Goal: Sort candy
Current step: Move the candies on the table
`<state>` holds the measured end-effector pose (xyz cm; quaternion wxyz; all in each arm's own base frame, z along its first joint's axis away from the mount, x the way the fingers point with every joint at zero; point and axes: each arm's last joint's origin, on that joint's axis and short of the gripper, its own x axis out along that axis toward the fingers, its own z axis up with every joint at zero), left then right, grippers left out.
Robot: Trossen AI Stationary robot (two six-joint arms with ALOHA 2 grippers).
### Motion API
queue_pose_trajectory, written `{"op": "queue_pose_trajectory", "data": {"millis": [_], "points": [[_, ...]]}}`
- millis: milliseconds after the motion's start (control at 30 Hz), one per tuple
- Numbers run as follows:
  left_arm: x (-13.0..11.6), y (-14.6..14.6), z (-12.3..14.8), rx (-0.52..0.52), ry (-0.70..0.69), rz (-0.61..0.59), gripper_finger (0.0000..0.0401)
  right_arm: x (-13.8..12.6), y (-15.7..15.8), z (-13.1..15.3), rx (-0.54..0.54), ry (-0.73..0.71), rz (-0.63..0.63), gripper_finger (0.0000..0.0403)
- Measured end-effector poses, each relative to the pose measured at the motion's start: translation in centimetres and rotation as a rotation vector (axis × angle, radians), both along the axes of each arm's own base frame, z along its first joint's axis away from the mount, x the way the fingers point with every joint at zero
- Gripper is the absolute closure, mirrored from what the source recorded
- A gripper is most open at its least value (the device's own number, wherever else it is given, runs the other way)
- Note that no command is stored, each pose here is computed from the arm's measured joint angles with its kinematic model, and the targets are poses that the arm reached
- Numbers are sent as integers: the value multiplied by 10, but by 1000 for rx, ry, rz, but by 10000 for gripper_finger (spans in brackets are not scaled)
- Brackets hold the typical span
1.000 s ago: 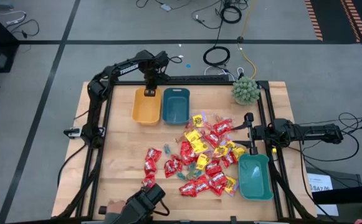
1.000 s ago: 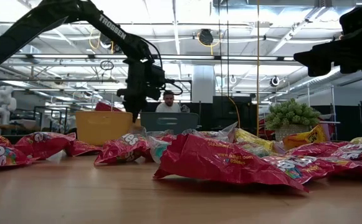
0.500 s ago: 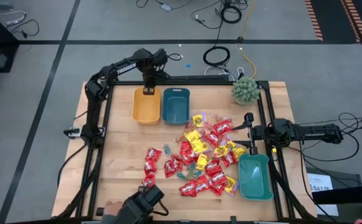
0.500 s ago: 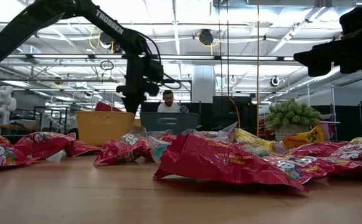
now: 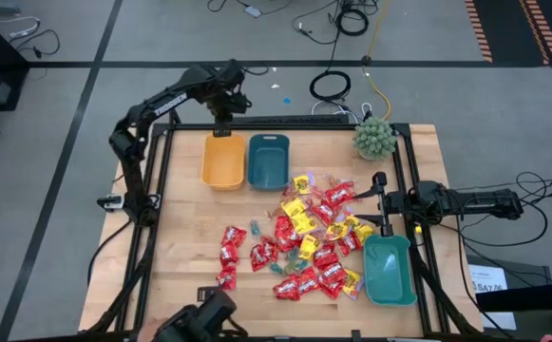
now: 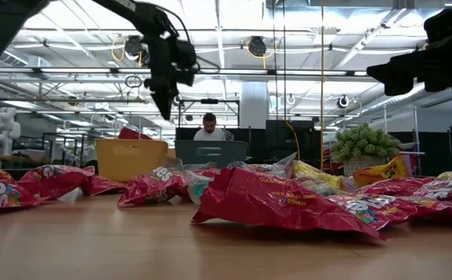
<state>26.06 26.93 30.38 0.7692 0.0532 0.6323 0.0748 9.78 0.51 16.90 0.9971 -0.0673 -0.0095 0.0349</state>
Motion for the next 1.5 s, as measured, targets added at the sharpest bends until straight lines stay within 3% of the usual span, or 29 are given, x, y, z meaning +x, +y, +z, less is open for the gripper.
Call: {"op": "queue_pose_trajectory", "data": {"millis": [300, 500, 633, 800, 1233, 1500], "points": [[-9, -14, 51, 129, -268, 213, 353, 0, 0, 0, 0, 0, 0, 161], [-13, -39, 69, 66, -333, 355, 353, 0, 0, 0, 0, 1, 0, 161], [-14, -63, 72, -32, -325, 354, 353, 0, 0, 0, 0, 0, 0, 161], [-13, -99, 59, -186, -438, 294, 353, 0, 0, 0, 0, 0, 0, 161], [-64, -216, -22, -246, -725, 479, 353, 0, 0, 0, -36, -3, -1, 161], [-89, -245, -34, -289, -788, 513, 353, 0, 0, 0, 19, 1, 0, 161]]}}
